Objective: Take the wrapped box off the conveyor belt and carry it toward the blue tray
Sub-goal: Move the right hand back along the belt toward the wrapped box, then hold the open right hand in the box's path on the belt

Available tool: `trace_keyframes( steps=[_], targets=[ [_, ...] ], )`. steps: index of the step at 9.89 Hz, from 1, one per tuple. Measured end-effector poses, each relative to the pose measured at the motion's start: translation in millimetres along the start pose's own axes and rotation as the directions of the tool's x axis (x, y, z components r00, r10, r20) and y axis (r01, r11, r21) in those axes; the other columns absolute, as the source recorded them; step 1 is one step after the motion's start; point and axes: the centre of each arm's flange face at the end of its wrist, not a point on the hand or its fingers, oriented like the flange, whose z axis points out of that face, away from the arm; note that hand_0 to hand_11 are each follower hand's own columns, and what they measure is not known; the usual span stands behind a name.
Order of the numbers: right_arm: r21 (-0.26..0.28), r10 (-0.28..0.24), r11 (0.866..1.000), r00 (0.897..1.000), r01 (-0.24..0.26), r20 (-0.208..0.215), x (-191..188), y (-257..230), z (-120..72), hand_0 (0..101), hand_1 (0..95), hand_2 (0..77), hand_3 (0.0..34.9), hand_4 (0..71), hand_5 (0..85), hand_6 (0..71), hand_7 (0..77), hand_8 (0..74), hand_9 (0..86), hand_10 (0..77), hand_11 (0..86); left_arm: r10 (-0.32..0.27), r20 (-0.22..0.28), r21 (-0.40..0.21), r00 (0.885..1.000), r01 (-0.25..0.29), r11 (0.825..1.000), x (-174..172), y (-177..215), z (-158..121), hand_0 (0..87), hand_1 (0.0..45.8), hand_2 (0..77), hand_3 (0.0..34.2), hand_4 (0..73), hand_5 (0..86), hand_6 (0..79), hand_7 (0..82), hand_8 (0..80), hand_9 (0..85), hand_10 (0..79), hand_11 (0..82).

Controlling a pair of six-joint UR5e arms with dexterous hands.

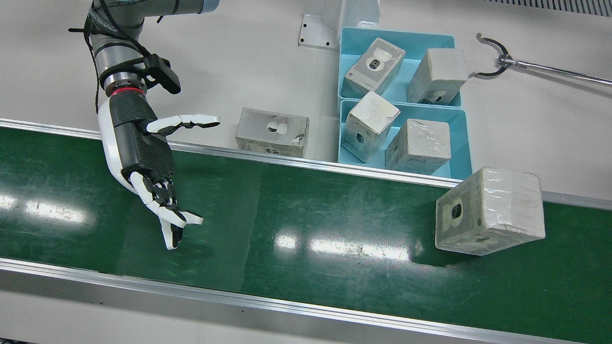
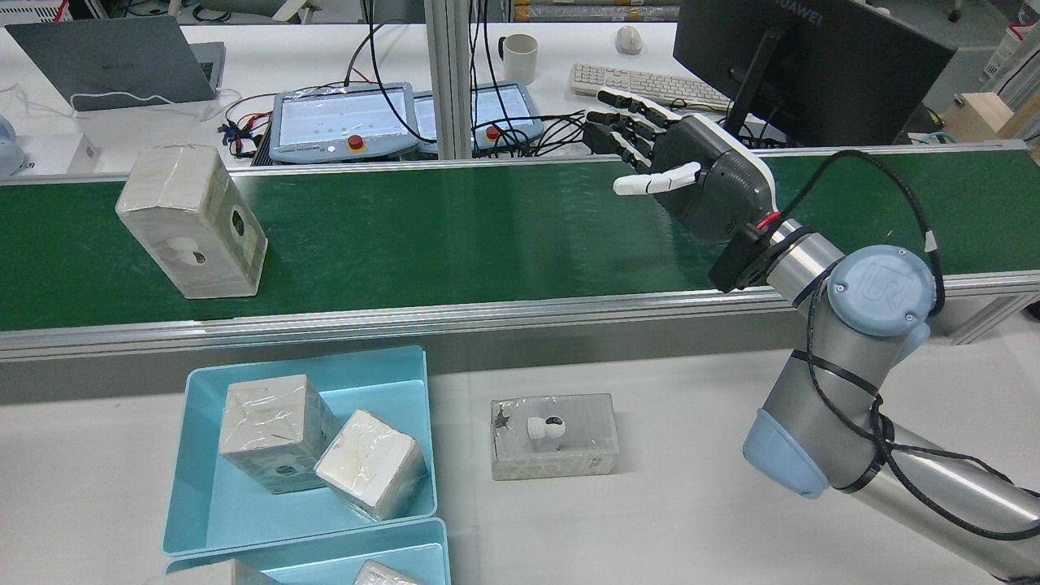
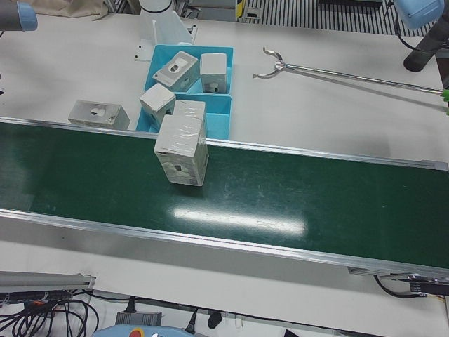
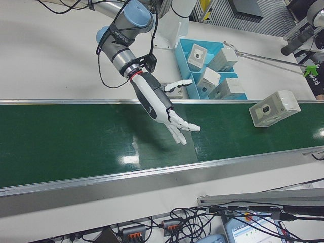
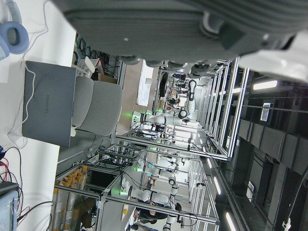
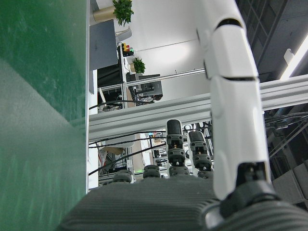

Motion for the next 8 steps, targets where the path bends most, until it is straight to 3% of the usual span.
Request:
trace_keyframes(
  steps=[1, 8],
  targets=[
    [-0.003, 0.002, 1.000, 1.000, -0.002, -0.002, 3.1, 3.4, 3.1, 50, 16.4, 12.5, 4.8, 8.7, 15.8, 6.0, 20.7, 0.0, 4.4, 0.5, 1.6, 0.000, 0.000, 0.000, 1.000, 0.000, 1.000, 0.0, 0.0, 0.0, 0.0, 0.0, 1.1, 0.0, 0.0, 1.1, 0.0, 0.5, 0.5, 0.0, 0.5, 0.0],
    [-0.015, 0.008, 1.000, 1.000, -0.008, -0.002, 5.5, 10.7, 7.5, 50, 17.5, 14.7, 5.4, 10.4, 16.4, 6.0, 20.7, 0.0, 5.4, 0.5, 1.6, 0.000, 0.000, 0.000, 1.000, 0.000, 1.000, 0.0, 0.0, 0.0, 0.0, 0.0, 1.1, 0.0, 0.0, 1.1, 0.0, 0.5, 0.5, 0.0, 0.5, 0.0]
  ],
)
